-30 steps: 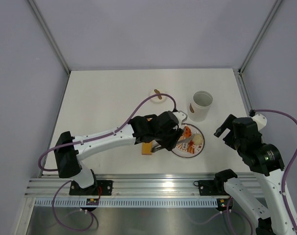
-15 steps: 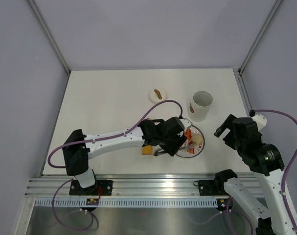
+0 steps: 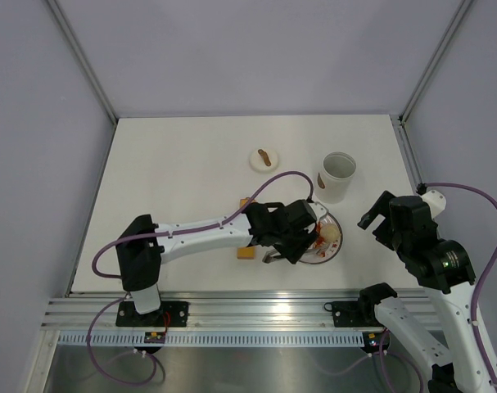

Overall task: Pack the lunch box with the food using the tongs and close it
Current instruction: Pick up the fake food from the plate.

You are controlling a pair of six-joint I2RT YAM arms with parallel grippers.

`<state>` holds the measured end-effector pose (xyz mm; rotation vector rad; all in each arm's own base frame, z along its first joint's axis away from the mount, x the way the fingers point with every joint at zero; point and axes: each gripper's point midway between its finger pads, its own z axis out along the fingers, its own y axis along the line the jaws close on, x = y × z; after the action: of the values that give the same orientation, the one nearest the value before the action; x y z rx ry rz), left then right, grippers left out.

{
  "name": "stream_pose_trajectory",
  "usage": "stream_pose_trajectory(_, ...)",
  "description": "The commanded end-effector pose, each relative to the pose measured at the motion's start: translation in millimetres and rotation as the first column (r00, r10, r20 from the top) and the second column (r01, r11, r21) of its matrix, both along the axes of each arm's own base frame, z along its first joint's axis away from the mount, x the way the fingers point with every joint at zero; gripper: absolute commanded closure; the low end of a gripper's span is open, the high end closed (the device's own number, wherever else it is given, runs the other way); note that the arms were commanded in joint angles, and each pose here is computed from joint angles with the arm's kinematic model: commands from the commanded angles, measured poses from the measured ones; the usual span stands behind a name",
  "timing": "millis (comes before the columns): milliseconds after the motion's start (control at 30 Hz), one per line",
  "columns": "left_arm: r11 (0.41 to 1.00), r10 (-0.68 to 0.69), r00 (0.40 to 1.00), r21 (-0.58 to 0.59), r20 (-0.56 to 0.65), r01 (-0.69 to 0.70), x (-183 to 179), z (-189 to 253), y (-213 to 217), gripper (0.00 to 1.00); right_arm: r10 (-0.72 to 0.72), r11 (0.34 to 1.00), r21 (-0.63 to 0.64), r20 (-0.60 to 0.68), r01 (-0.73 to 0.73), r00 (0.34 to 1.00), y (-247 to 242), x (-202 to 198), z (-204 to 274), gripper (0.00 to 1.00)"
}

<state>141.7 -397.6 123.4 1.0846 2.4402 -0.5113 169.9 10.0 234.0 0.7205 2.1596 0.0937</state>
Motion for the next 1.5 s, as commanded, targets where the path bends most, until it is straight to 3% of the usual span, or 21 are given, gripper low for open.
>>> stream_pose_trajectory(0, 0.996, 0.002, 0.998, -0.084, 0.062, 0.003, 11.5, 24.8, -23.1, 0.45, -0.016, 1.000, 0.011, 0.033, 0.016, 0.999, -0.2, 4.8, 10.6, 0.01)
stream_pose_trajectory(333, 0.998, 0.019, 0.996, -0.065, 0.087, -0.013, 19.0, 20.4, -24.9, 0.52, -0.013, 1.000, 0.008, 0.032, 0.013, 0.999, 0.3, 5.9, 10.4, 0.01)
stream_pose_trajectory(500, 0.998, 0.024, 0.996, -0.066, 0.090, -0.019, 20.1, 22.4, -23.6, 0.67, -0.013, 1.000, 0.009, 0.028, 0.012, 1.000, 1.0, 7.1, 9.2, 0.01)
stream_pose_trajectory(667, 0.998, 0.024, 0.995, -0.064, 0.099, -0.018, 18.4, 35.3, -16.8, 0.75, -0.012, 1.000, 0.009, 0.030, 0.011, 0.999, 1.3, 8.1, 9.8, 0.01)
stream_pose_trajectory(967, 0.998, 0.038, 0.974, -0.047, 0.225, -0.028, 28.8, 89.2, 20.6, 0.88, -0.004, 1.000, 0.015, 0.024, 0.004, 1.000, 4.3, 11.6, 6.3, 0.01)
stream_pose_trajectory(1133, 0.996, 0.060, 0.956, -0.080, 0.286, -0.039, 45.3, 123.4, 27.6, 0.89, 0.003, 1.000, 0.022, 0.031, -0.004, 1.000, 6.4, 13.0, 7.4, 0.01)
stream_pose_trajectory(1467, 0.963, 0.140, 0.926, -0.268, 0.351, -0.044, 103.9, 193.4, -8.8, 0.89, -0.009, 1.000, 0.014, 0.037, 0.008, 0.999, 1.8, 7.1, 10.7, 0.00)
